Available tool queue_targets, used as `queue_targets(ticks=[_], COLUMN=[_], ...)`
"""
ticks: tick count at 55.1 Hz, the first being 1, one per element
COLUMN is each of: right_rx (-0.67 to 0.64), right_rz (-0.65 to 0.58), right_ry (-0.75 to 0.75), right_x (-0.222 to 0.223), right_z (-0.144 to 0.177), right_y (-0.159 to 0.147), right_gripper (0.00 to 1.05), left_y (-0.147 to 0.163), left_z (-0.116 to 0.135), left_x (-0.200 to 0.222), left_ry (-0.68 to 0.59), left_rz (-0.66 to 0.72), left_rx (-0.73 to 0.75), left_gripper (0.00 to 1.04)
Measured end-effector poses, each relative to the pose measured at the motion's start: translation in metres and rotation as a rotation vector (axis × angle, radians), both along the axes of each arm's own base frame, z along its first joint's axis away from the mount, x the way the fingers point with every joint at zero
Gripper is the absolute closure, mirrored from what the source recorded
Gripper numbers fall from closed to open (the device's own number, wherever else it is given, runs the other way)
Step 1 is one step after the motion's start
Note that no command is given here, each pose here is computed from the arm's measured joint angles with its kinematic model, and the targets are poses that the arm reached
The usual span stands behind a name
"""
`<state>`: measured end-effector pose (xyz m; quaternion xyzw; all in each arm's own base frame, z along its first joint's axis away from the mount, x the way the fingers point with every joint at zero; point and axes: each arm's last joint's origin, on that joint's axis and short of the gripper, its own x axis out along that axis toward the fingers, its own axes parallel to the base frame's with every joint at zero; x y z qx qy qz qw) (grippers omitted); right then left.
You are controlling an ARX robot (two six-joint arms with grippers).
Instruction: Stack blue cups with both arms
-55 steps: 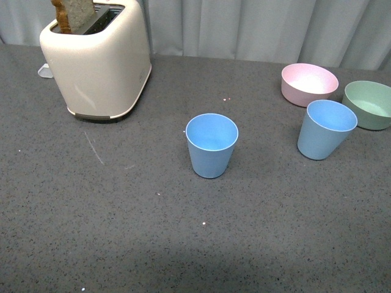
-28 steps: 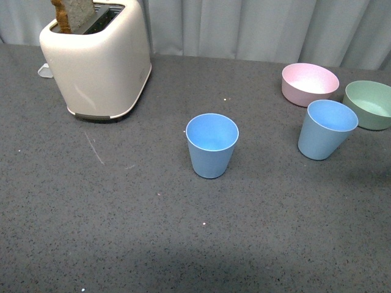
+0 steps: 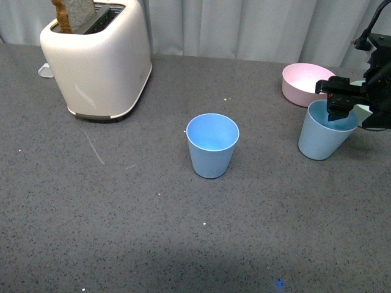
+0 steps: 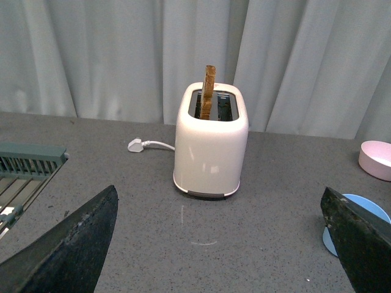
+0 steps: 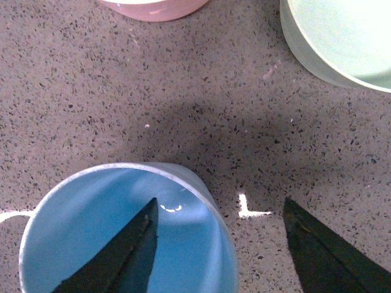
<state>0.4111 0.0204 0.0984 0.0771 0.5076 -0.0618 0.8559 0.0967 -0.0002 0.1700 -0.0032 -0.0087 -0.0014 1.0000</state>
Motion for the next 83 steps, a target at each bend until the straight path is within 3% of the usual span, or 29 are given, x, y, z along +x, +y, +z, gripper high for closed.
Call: queue_targets(ticks=[19,32,39,49,56,64,83], right_rx=[0.018,0.132,0.205,0.322,0.362,0.363,0.355], right_rz=[-0.017,-0.019,0.010,0.170,0.293,0.344,0.368], right_ry=[0.040,0.043,0.012,-0.050,-0.033,-0.012,0.015], right_x=[-0.004,-0.016,-0.021,-0.032,-0.040,-0.044,-0.041], right_z=[-0.005,0.005,0.026,0.068,0.068,0.066,0.055], right_y=[-0.004,-0.005,-0.001,0.038,0.078,0.100,0.121], right_gripper=[1.04,1.04,1.04,1.04,1.04,1.04,1.01], left_y=[0.000,0.000,0.000,0.000,0.000,0.000,0.000], left_z=[0.000,0.000,0.000,0.000,0.000,0.000,0.000], left_x=[0.000,0.000,0.000,0.000,0.000,0.000,0.000], left_ry=[0.000,0.000,0.000,0.000,0.000,0.000,0.000], left_rz=[0.000,0.000,0.000,0.000,0.000,0.000,0.000], left_rx=[0.000,0.000,0.000,0.000,0.000,0.000,0.000], left_gripper=[0.07,0.07,0.07,0.07,0.07,0.07,0.07])
